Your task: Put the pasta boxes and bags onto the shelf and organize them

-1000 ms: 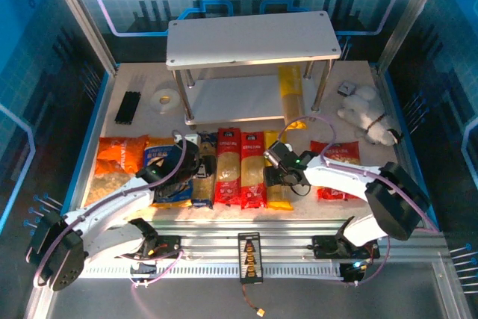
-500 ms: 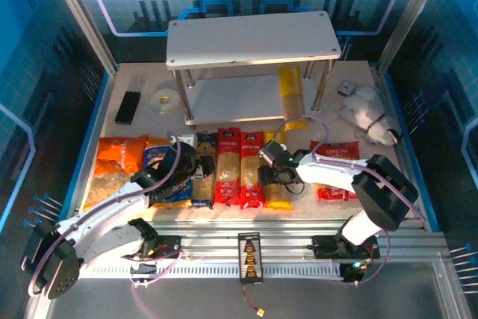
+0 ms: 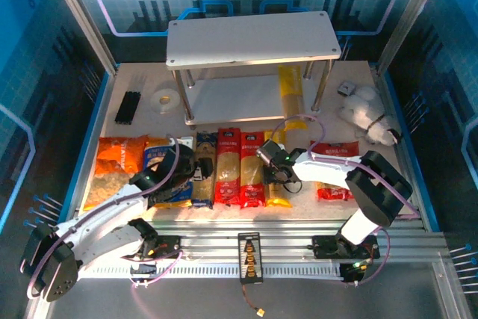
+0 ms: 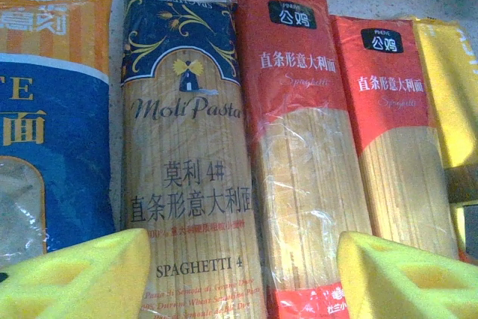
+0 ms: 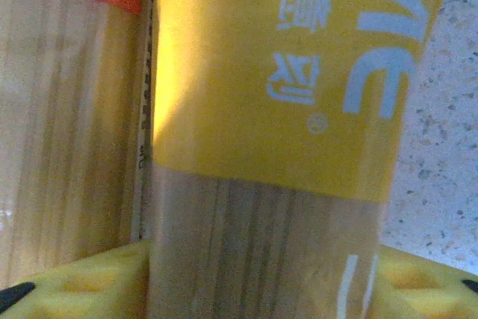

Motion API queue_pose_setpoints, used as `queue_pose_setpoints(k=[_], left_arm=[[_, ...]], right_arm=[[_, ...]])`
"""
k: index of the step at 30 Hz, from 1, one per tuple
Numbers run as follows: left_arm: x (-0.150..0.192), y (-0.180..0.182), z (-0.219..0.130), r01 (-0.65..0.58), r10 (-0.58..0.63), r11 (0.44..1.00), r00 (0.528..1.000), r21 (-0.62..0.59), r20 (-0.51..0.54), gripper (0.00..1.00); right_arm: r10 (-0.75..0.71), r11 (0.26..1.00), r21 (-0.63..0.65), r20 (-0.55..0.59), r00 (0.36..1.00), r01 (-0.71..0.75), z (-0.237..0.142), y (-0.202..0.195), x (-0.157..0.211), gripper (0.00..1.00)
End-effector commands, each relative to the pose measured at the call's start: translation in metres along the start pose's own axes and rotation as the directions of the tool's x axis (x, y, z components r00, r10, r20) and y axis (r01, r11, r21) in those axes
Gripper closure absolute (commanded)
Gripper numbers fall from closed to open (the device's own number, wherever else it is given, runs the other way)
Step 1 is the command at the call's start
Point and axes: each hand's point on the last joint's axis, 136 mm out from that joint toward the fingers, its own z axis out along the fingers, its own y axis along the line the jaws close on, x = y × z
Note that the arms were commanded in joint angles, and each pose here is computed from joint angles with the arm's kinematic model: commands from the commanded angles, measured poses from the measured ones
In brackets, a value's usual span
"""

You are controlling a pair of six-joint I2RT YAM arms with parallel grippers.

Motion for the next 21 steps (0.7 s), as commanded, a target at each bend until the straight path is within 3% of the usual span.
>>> queue_pose_setpoints(k=[1, 4, 8, 14, 21], left_arm=[[0.004, 0.004, -0.002, 0.001, -0.001, 1.0, 1.0, -0.016, 0.003, 0.32], [0.004, 0.004, -0.002, 0.0, 0.0, 1.0, 1.0, -0.014, 0.003, 0.32], [0.003, 0.004, -0.002, 0.002, -0.002, 1.0, 1.0, -0.014, 0.008, 0.32], [0.0, 0.0, 0.0, -0.001, 0.001, 1.0, 1.0, -0.005, 0.009, 0.32], [-0.001, -0.002, 0.002, -0.004, 0.004, 1.0, 1.0, -0.001, 0.007, 0.32]], right_arm=[[0.002, 1.0, -0.015, -0.034, 0.999, -0.002, 0.006, 0.001, 0.01, 0.5], [-0.004, 1.0, -0.028, -0.019, 1.0, 0.004, -0.005, 0.001, 0.007, 0.63], [-0.01, 0.999, -0.038, 0.021, 1.0, 0.011, -0.027, 0.0, -0.001, 0.73], [-0.014, 0.997, -0.07, 0.095, 0.995, 0.021, -0.067, -0.001, -0.013, 1.0], [-0.022, 0.992, -0.12, 0.158, 0.987, 0.042, -0.108, -0.002, -0.017, 1.0]])
